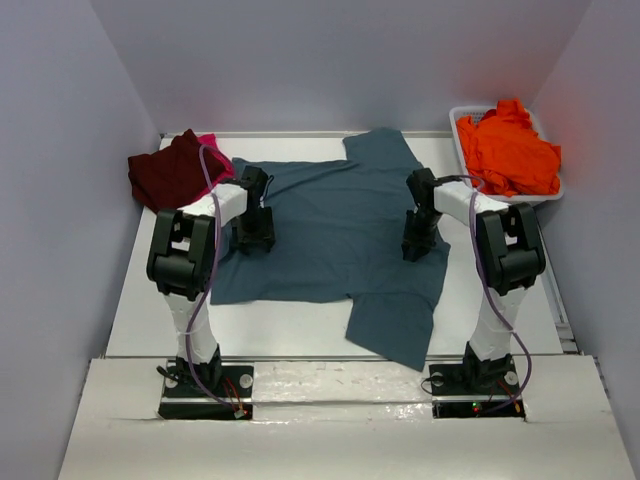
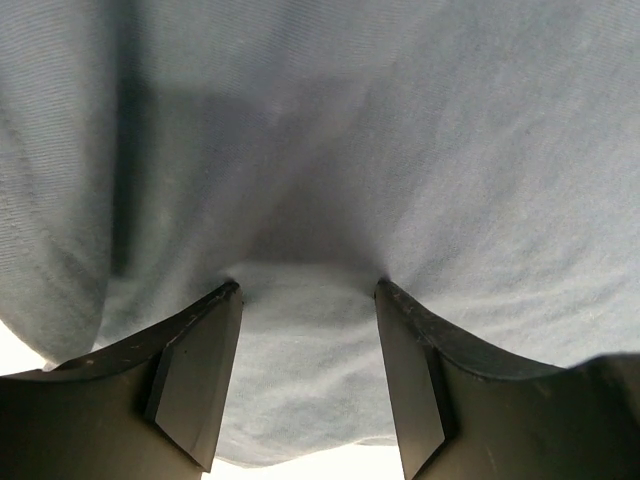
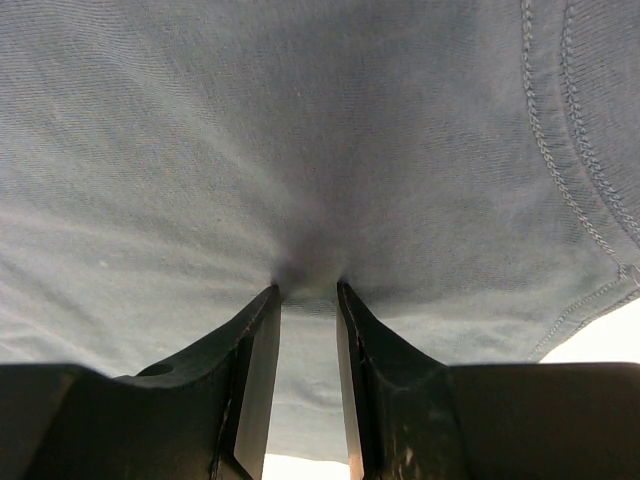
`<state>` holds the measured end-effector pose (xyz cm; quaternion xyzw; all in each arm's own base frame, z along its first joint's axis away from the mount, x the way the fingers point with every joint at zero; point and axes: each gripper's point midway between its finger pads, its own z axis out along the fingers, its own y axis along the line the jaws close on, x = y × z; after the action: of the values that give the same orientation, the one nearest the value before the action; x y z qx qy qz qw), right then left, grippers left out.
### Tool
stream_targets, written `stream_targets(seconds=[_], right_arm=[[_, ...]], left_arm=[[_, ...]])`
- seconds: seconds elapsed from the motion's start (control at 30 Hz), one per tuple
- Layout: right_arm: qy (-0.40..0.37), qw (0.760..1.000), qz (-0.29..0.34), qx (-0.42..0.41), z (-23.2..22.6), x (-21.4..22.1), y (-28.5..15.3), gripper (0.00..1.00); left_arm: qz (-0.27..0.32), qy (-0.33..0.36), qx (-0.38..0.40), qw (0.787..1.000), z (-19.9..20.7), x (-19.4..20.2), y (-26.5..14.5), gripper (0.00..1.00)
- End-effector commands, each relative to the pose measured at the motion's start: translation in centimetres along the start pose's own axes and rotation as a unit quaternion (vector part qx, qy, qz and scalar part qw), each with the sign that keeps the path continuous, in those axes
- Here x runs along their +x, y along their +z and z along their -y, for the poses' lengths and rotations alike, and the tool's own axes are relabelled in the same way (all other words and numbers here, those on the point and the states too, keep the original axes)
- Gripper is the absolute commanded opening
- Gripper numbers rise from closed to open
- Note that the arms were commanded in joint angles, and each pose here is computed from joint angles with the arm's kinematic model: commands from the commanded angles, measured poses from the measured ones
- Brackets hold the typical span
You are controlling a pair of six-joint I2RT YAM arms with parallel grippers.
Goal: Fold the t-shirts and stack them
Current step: Flatten the tshirt out
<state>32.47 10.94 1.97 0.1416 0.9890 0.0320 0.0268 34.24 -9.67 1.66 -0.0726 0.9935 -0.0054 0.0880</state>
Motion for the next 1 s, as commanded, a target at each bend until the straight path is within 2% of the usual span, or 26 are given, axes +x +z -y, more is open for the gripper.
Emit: stream_targets(seconds=[0.0, 0.3, 0.73, 0.97], right_arm=[[-0.007, 0.999, -0.001, 0.035, 2.0, 1.6, -0.2, 0.35], [0.003, 0.999, -0.006, 0.043, 3.2, 3.6, -1.6, 0.35], [-0.001, 0.999, -0.029, 0.044, 5.2, 7.8, -3.8, 0.36], [0.000, 0.998, -0.052, 0.019, 4.9, 9.6, -3.3, 0.36]], left_arm=[[-0.051, 0.024, 0.024, 0.998, 2.2, 4.1, 1.2, 0.68], [-0.070, 0.056, 0.052, 0.995, 5.0, 7.2, 1.0, 0.68], [-0.088, 0.036, 0.086, 0.992, 4.6, 11.1, -0.6, 0.68], [-0.086, 0.020, 0.105, 0.991, 5.1, 11.4, -1.4, 0.69]])
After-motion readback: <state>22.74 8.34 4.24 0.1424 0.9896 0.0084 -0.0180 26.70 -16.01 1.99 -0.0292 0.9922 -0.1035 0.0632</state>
